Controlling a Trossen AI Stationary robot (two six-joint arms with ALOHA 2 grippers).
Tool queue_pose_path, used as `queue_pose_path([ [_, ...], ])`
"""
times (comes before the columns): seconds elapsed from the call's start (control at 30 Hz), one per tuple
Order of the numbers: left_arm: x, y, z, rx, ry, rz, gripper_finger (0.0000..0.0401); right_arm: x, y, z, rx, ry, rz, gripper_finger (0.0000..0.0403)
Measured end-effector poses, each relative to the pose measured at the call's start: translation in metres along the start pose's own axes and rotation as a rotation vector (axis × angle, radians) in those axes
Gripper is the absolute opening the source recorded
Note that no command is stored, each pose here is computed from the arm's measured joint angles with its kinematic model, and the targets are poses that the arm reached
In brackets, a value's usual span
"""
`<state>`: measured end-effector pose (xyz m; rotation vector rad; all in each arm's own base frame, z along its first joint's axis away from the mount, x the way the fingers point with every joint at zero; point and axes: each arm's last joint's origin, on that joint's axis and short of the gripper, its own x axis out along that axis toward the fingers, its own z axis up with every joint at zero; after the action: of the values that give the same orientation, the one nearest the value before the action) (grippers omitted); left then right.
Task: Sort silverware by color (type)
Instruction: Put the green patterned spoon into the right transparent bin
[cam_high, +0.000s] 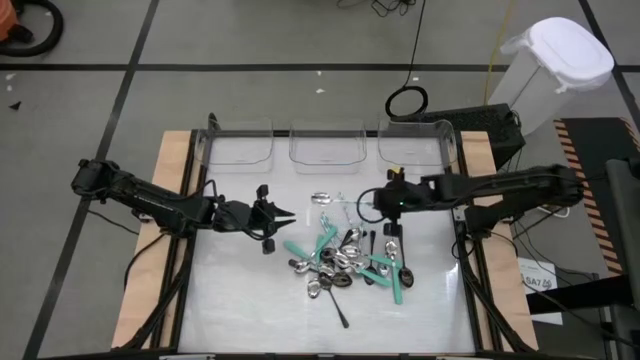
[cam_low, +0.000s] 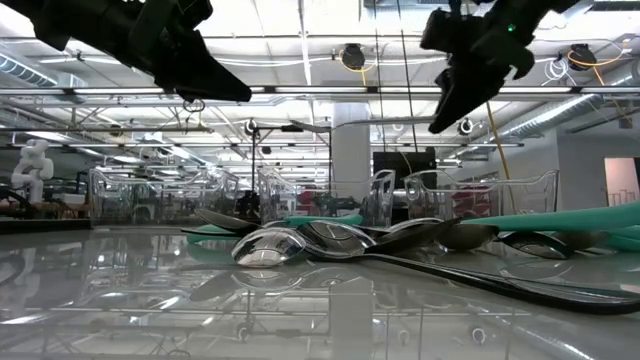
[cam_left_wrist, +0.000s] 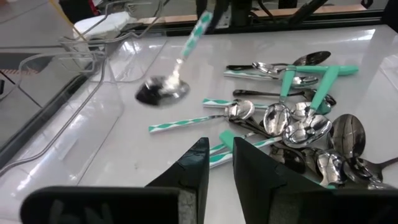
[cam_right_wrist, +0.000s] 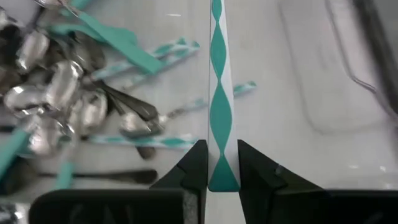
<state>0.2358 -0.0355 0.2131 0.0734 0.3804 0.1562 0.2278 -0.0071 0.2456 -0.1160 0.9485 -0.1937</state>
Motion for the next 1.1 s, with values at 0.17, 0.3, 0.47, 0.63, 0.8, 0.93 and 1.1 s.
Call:
queue_pose_path([
  [0.17,0.000,0.000,0.000,-0.004,0.000,0.000,0.0074,-0.016,-0.007,-0.008,-0.047,0.045,-0.056,0.0052],
  [0.3,0.000,0.000,0.000,-0.004,-0.001,0.000,0.0074,-0.033,-0.019,-0.003,-0.053,0.096,-0.159,0.0052],
  [0.47,0.000,0.000,0.000,-0.005,-0.002,0.000,0.0074,-0.058,-0.040,0.005,-0.066,0.181,-0.312,0.0052],
  [0.63,0.000,0.000,0.000,-0.009,-0.002,0.000,0.0074,-0.076,-0.065,0.000,-0.029,0.309,-0.422,0.0052],
  [0.8,0.000,0.000,0.000,-0.010,-0.002,0.000,0.0074,-0.076,-0.086,-0.011,-0.005,0.430,-0.444,0.0052],
  [0.93,0.000,0.000,0.000,-0.025,-0.002,0.000,0.0074,-0.073,-0.101,-0.017,0.029,0.497,-0.462,0.0052],
  [1.1,0.000,0.000,0.000,-0.031,-0.002,0.000,0.0074,-0.067,-0.117,-0.023,0.061,0.570,-0.472,0.0052],
])
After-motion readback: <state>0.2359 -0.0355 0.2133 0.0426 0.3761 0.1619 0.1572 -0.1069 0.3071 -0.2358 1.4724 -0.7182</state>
